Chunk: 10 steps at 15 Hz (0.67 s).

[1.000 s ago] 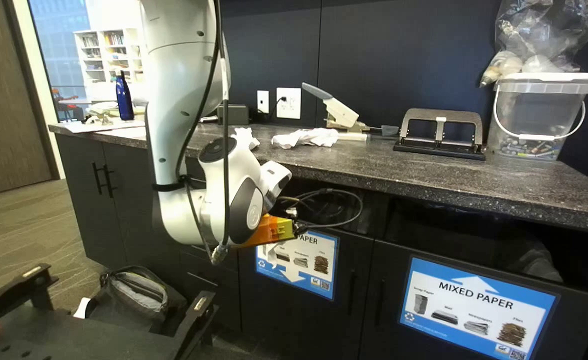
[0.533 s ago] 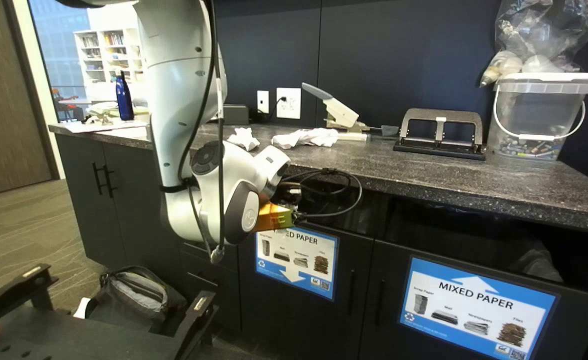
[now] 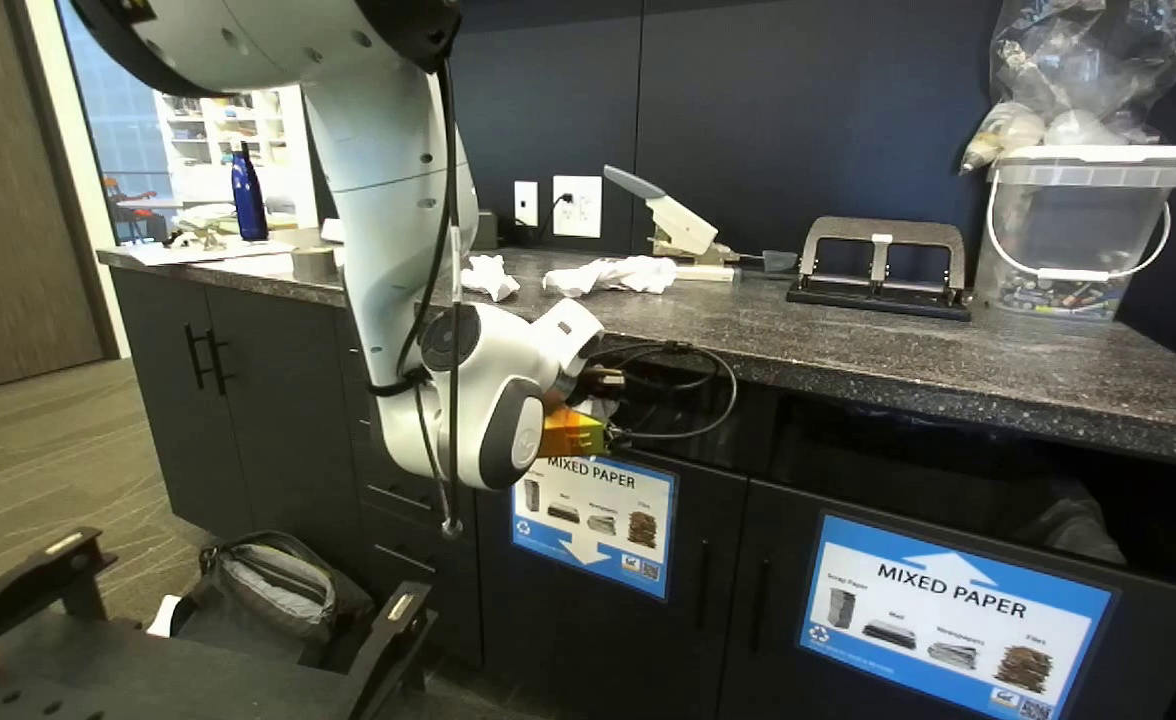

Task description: Place one paper from the counter inside the waste bin on the right, place four papers from the counter inside the bin on the left

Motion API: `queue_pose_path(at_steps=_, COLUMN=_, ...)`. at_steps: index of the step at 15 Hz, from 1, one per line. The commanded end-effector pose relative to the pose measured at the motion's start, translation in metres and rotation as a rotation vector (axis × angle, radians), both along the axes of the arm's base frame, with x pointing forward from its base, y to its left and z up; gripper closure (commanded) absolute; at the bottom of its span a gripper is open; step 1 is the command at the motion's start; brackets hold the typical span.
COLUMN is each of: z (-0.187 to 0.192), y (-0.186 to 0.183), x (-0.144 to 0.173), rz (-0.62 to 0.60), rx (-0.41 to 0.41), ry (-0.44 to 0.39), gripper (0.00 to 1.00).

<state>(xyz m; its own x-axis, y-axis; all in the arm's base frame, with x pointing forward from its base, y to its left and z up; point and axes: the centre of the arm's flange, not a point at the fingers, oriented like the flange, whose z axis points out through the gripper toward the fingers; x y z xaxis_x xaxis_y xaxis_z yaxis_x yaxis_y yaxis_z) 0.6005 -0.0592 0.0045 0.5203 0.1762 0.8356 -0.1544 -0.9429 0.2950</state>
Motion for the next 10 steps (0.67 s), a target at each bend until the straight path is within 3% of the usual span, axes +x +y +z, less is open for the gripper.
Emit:
queue_pose_path(at_steps=1, z=-0.027, y=-0.004, x=0.037, rz=-0.027, rx=-0.006, ry=-0.042, gripper=0.91)
queue_pose_path(at_steps=10, z=-0.043, y=-0.001, x=0.073, rz=-0.067, rx=0.020, ry=-0.079, gripper=0.91)
